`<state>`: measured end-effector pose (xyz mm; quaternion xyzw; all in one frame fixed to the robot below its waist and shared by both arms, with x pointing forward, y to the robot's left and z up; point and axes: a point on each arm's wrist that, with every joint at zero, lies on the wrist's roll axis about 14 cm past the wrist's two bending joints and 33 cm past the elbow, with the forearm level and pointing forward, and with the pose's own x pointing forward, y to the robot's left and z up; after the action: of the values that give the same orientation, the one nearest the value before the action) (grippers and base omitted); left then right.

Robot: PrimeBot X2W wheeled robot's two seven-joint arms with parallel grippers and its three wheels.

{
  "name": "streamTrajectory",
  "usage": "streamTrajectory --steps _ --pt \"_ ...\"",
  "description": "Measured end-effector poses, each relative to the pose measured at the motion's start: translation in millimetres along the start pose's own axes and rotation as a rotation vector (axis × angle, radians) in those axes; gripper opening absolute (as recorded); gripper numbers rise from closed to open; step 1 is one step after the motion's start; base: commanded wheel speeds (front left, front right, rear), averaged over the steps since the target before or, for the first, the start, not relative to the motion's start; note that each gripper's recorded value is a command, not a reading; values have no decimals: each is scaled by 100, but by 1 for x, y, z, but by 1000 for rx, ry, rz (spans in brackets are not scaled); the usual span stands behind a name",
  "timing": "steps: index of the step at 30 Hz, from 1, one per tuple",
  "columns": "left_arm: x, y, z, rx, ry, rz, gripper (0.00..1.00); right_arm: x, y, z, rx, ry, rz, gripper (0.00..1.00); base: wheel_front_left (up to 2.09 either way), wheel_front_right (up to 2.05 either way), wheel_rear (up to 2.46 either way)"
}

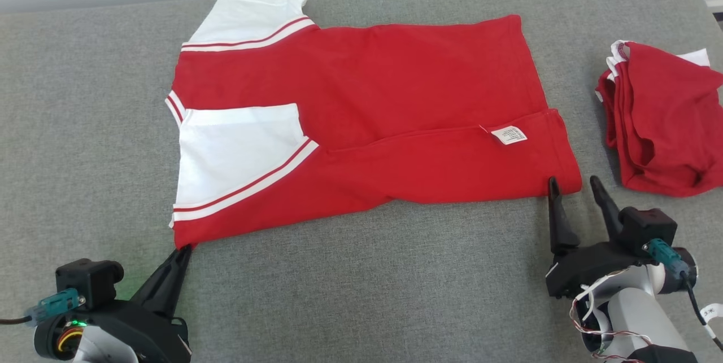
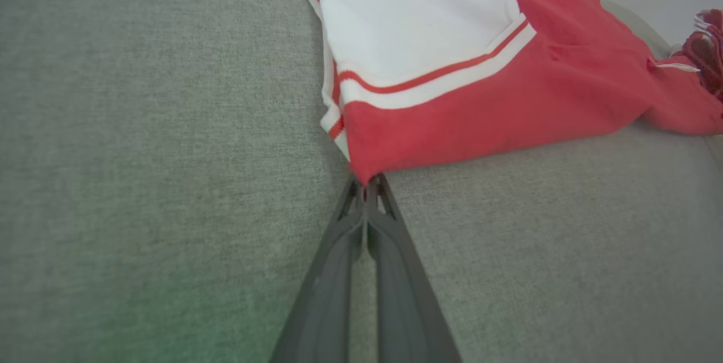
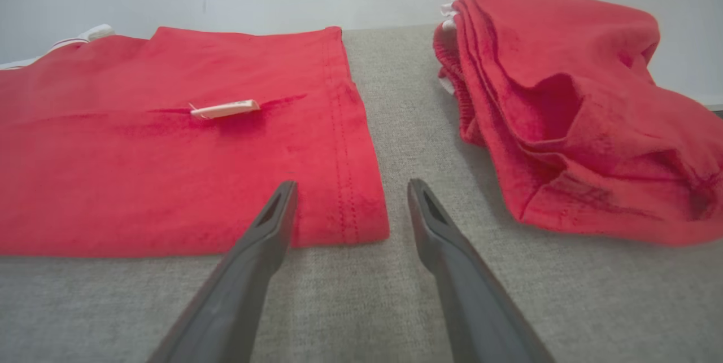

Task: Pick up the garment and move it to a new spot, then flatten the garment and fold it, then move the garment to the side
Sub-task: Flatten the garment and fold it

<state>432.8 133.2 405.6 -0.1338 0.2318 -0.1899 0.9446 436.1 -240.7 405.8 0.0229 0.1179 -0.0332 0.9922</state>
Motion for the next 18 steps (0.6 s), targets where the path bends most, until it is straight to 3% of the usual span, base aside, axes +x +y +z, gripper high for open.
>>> streamTrajectory --steps 6,8,11,12,18 --pt "-3 1 2 11 -1 -6 0 -2 1 -14 26 48 1 100 0 0 0" --pt "-4 1 2 18 -1 -7 0 -3 1 -17 28 61 4 70 0 0 0" --pt "-4 1 2 29 2 -10 0 -3 -1 -19 29 72 5 9 0 0 0" --pt "-4 1 2 31 3 -10 0 -3 -1 -20 29 75 6 0 0 0 0" --pt "-6 1 6 54 0 -13 0 -3 -2 -21 35 86 13 0 0 0 0"
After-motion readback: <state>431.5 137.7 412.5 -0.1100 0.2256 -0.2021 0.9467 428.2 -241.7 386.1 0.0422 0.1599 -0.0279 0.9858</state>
